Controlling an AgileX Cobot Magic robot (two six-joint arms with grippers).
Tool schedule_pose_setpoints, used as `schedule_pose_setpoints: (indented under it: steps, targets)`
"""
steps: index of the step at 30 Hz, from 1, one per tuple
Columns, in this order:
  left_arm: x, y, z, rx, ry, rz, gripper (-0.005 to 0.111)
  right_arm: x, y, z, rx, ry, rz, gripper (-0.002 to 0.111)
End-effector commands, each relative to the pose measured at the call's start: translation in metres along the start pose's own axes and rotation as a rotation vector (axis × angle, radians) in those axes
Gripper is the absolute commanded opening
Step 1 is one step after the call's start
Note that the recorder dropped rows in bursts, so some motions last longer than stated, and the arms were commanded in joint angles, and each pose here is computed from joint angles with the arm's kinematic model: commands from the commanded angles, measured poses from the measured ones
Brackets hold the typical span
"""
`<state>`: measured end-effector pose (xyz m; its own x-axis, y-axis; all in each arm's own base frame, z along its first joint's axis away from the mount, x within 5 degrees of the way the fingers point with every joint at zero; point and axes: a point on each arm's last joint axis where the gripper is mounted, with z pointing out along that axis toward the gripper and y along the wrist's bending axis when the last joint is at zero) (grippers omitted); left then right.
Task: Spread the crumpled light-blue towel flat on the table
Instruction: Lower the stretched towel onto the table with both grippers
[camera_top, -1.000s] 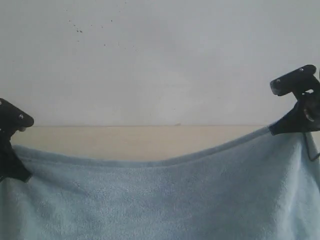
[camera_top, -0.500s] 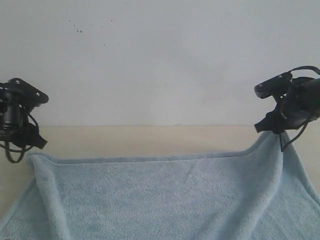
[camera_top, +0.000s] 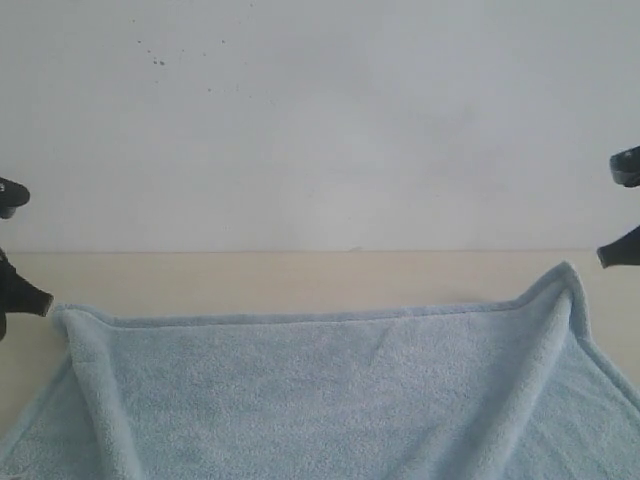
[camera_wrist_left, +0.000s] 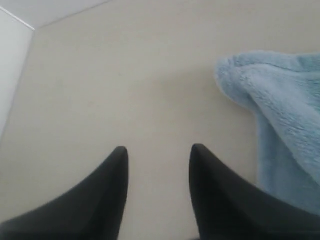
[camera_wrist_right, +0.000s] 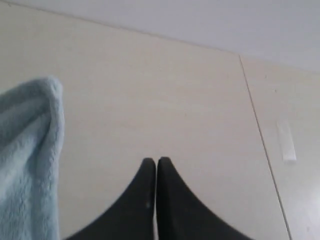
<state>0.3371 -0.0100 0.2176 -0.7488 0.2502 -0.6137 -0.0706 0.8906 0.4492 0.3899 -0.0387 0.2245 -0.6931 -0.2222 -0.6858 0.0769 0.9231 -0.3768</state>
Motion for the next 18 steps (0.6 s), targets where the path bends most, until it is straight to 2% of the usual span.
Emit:
schedule_pose_setpoints:
  steps: [1, 5, 9, 12, 18]
  targets:
    - [0.022, -0.003, -0.029, 0.157, -0.029, -0.136, 0.038, 0.042, 0.001, -0.017, -0.035, 0.089, 0.036, 0.001]
    - [0.052, -0.008, -0.037, 0.210, 0.020, -0.151, 0.038, 0.090, 0.012, -0.026, -0.065, 0.222, 0.061, 0.001]
    - [0.075, -0.011, -0.041, 0.233, 0.067, -0.131, 0.038, 0.111, 0.019, -0.032, -0.096, 0.269, 0.110, 0.001]
    - [0.075, -0.012, -0.046, 0.261, 0.043, -0.162, 0.038, 0.116, 0.025, -0.039, -0.145, 0.270, 0.163, 0.000]
    - [0.074, -0.008, -0.051, 0.255, 0.032, -0.170, 0.038, 0.121, 0.042, -0.045, -0.196, 0.283, 0.084, 0.000]
